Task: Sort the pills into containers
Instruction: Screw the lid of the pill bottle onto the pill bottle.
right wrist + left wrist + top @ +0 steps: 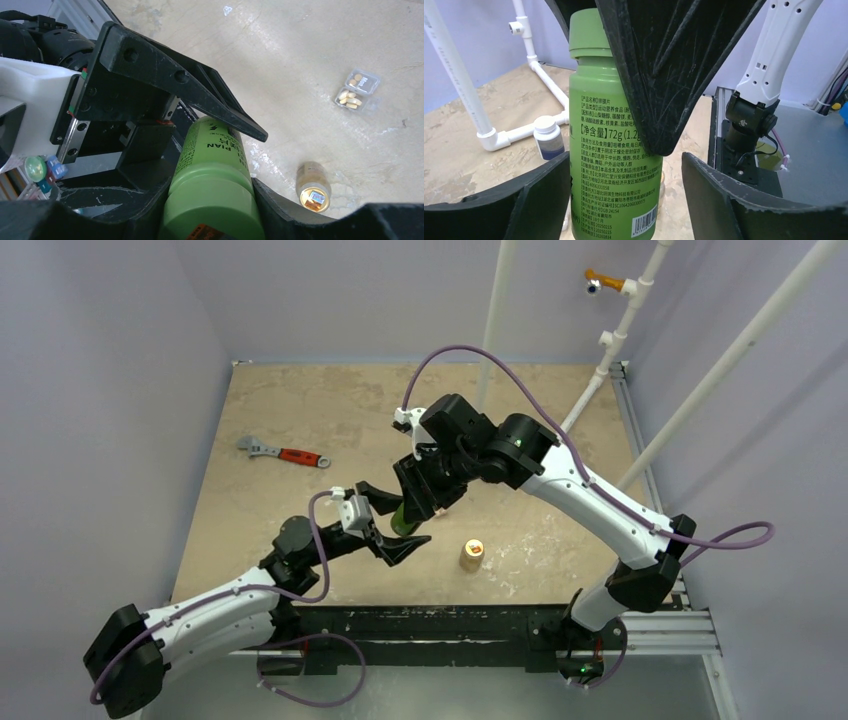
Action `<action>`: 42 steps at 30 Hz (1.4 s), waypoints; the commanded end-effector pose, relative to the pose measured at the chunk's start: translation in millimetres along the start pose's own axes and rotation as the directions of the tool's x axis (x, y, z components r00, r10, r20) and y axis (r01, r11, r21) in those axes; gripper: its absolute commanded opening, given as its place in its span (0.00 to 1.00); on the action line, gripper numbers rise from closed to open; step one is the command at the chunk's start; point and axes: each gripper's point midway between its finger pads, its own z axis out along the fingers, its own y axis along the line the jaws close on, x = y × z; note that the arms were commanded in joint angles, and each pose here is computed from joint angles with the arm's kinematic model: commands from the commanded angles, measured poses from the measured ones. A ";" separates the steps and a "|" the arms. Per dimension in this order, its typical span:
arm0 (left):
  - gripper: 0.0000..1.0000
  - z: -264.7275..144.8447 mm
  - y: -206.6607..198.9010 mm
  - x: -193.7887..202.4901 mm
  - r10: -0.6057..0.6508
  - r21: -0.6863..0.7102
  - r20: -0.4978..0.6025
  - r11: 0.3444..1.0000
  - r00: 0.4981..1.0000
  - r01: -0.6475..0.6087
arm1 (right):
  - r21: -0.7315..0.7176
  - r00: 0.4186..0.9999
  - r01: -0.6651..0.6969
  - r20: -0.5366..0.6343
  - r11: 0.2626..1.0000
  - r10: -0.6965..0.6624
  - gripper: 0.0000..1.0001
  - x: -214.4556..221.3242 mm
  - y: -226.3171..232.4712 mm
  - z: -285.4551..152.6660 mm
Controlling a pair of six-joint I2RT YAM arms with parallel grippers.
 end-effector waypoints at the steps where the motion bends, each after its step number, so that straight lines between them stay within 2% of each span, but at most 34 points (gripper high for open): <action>1: 0.70 8.5 -6.5 -31.7 0.021 0.044 0.091 0.999 0.996 -0.025 | -0.046 0.997 0.023 0.075 0.999 -0.019 0.12 -13.5 13.2 -22.3; 10: 0.32 11.5 -1.5 -33.4 0.025 0.024 0.103 0.999 0.994 -0.028 | -0.053 0.997 0.019 0.075 0.998 -0.015 0.14 -15.1 14.2 -18.7; 12: 0.17 11.8 -1.6 -32.3 0.025 0.025 0.103 0.999 0.994 -0.028 | -0.052 0.997 0.019 0.078 0.998 -0.015 0.25 -16.3 14.6 -18.1; 14: 0.00 11.8 -0.6 -32.5 0.024 0.020 0.109 0.999 0.994 -0.027 | -0.048 0.995 0.020 0.094 0.999 -0.016 0.45 -20.1 14.1 -18.7; 16: 0.00 11.2 0.5 -34.4 0.019 0.011 0.132 1.000 0.991 -0.021 | -0.042 0.993 0.019 0.114 0.999 -0.014 0.68 -24.5 13.8 -20.2; 18: 0.00 10.6 0.4 -37.4 0.018 0.010 0.157 1.000 0.987 -0.020 | -0.037 0.989 0.020 0.145 0.999 -0.014 0.81 -31.5 14.2 -22.8; 22: 0.00 11.9 -1.0 -40.7 0.018 0.019 0.174 1.000 0.985 -0.021 | -0.026 0.976 0.017 0.219 1.000 -0.010 0.97 -47.7 15.4 -30.7; 29: 0.00 11.0 1.1 -43.6 0.017 0.005 0.184 1.000 0.983 -0.018 | 0.004 0.924 -0.015 0.381 1.000 0.012 0.99 -79.2 14.1 -55.3; 38: 0.00 5.9 14.5 -41.2 -0.002 -0.078 0.175 0.997 0.985 0.016 | -0.011 0.796 -0.042 0.605 0.999 0.040 0.99 -117.1 -2.2 -103.9; 42: 0.00 3.5 21.3 -47.0 -0.021 -0.103 0.191 0.994 0.981 0.042 | -0.090 0.699 0.014 0.713 0.996 0.055 0.99 -137.4 -12.7 -138.1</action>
